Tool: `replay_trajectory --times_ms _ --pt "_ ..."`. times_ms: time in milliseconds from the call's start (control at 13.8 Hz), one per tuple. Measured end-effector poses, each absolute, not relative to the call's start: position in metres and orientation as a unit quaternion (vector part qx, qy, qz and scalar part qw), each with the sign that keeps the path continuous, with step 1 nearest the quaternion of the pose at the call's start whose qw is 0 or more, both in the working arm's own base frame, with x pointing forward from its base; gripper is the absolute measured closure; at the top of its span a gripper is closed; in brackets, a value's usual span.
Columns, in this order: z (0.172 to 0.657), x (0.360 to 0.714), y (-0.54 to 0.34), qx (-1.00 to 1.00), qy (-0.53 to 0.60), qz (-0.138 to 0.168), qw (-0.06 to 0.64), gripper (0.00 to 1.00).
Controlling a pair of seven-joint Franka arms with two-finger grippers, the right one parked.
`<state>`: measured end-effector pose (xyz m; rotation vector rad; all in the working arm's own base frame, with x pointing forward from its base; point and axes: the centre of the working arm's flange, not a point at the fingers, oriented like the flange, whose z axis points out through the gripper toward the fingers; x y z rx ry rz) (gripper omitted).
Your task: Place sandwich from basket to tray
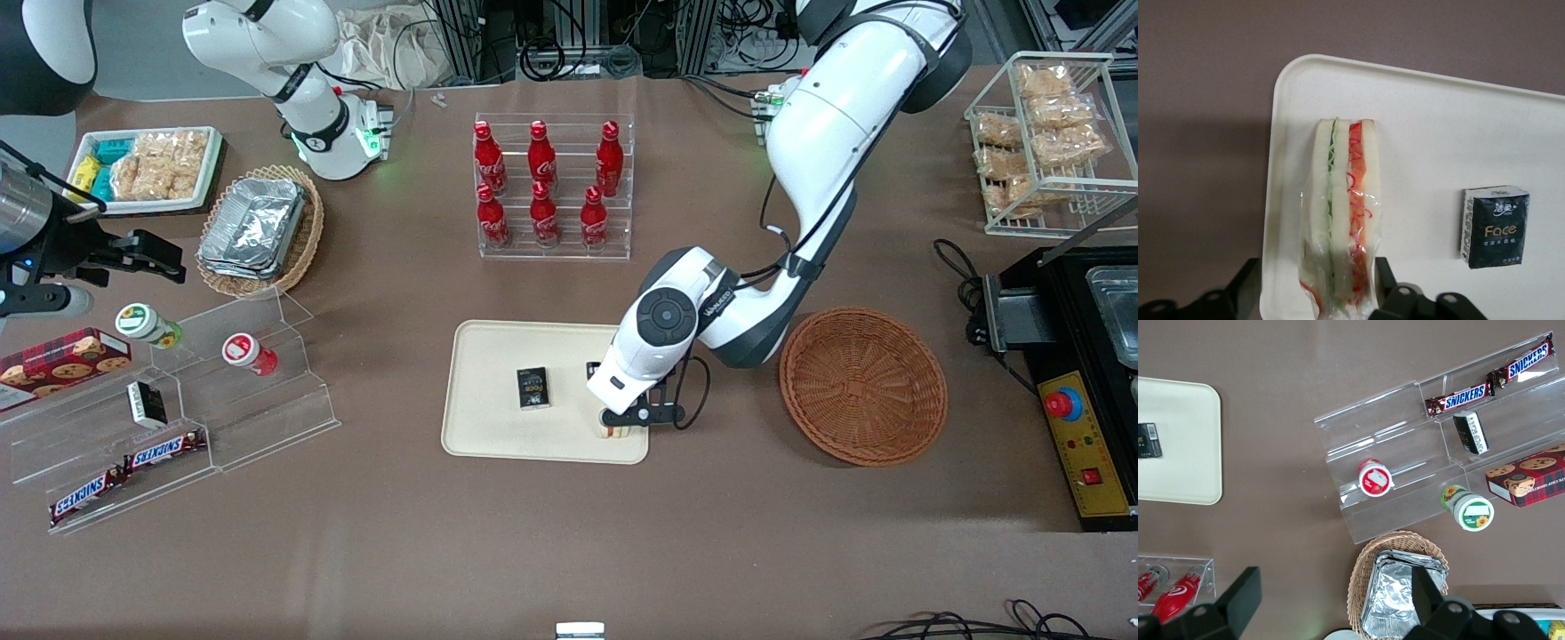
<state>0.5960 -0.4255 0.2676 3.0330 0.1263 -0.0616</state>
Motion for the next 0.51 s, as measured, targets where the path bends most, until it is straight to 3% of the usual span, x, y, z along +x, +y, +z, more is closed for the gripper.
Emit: replay_trajectory --times_ms 73,145,508 --pt "0.274 0.597 -0.422 0.997 0.047 -0.029 0.049 0.05" --pt "0.283 0.601 -0.416 0.997 0.055 -0.038 0.047 0.00" --pt "0.382 0.615 -0.347 0.997 0.034 -0.061 0.017 0.00"
